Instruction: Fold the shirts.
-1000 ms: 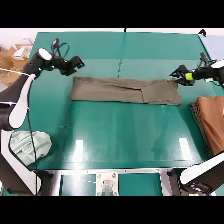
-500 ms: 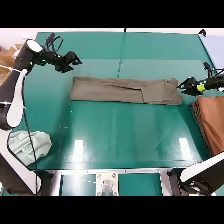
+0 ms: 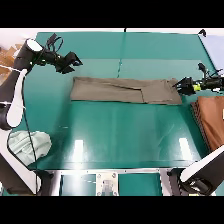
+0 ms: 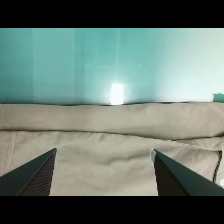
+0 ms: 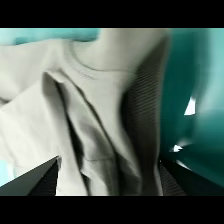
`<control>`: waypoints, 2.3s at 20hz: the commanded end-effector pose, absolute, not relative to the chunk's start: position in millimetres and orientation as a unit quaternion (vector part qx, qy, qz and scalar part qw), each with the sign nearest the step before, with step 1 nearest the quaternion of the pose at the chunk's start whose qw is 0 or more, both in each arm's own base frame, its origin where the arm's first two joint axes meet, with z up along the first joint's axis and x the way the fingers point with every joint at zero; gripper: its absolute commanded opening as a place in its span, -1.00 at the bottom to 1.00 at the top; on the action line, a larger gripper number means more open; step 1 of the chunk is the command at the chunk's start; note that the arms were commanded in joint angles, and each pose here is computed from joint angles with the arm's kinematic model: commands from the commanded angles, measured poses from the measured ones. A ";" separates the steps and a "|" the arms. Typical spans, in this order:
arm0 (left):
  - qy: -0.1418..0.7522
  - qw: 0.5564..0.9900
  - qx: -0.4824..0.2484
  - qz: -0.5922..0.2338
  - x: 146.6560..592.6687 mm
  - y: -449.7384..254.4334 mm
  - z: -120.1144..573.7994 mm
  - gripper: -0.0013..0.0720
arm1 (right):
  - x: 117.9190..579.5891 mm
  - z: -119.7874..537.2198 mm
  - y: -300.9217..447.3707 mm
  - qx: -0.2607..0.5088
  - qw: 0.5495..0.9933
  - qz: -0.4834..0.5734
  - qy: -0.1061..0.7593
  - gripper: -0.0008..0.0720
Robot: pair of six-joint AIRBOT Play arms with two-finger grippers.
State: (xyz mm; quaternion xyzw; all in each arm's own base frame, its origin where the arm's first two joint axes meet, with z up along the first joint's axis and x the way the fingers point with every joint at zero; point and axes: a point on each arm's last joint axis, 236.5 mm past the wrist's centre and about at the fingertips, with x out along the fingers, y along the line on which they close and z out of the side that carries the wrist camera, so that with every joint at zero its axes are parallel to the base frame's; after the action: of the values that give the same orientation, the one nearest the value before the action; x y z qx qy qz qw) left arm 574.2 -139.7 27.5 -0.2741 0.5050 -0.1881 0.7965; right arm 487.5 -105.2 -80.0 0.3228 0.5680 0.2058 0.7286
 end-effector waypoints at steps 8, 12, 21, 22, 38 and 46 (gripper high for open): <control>0.519 0.774 -0.291 -0.218 562.0 -155.5 33.7 0.85 | 480.0 -116.7 -74.3 0.327 0.679 0.199 0.626 0.86; 0.521 0.772 -0.256 -0.260 550.7 -181.9 34.8 -0.58 | 474.0 -124.8 -76.0 0.312 0.672 0.182 0.646 -0.79; 0.479 0.787 -0.189 -0.341 530.3 -354.9 -9.9 -0.91 | 486.7 -32.1 -69.1 0.280 0.718 0.185 0.610 -0.94; 0.476 0.787 -0.185 -0.345 524.2 -379.3 -24.9 -0.91 | 483.4 -9.9 -61.3 0.271 0.723 0.190 0.606 -0.94; 0.527 0.700 -0.250 -0.413 468.4 -469.3 -33.5 -0.91 | 471.6 156.8 63.0 0.209 0.773 0.291 0.523 -0.94; 0.470 0.739 -0.230 -0.425 503.2 -263.7 143.1 -0.91 | 470.5 168.7 173.1 0.224 0.747 0.360 0.512 -0.94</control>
State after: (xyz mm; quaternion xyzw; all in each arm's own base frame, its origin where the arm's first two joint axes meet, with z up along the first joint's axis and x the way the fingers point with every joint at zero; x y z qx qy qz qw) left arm 511.6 -334.3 93.0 -0.2428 0.4767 -0.4235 0.7311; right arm 468.1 126.7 166.3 0.2148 0.5182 0.3432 0.7534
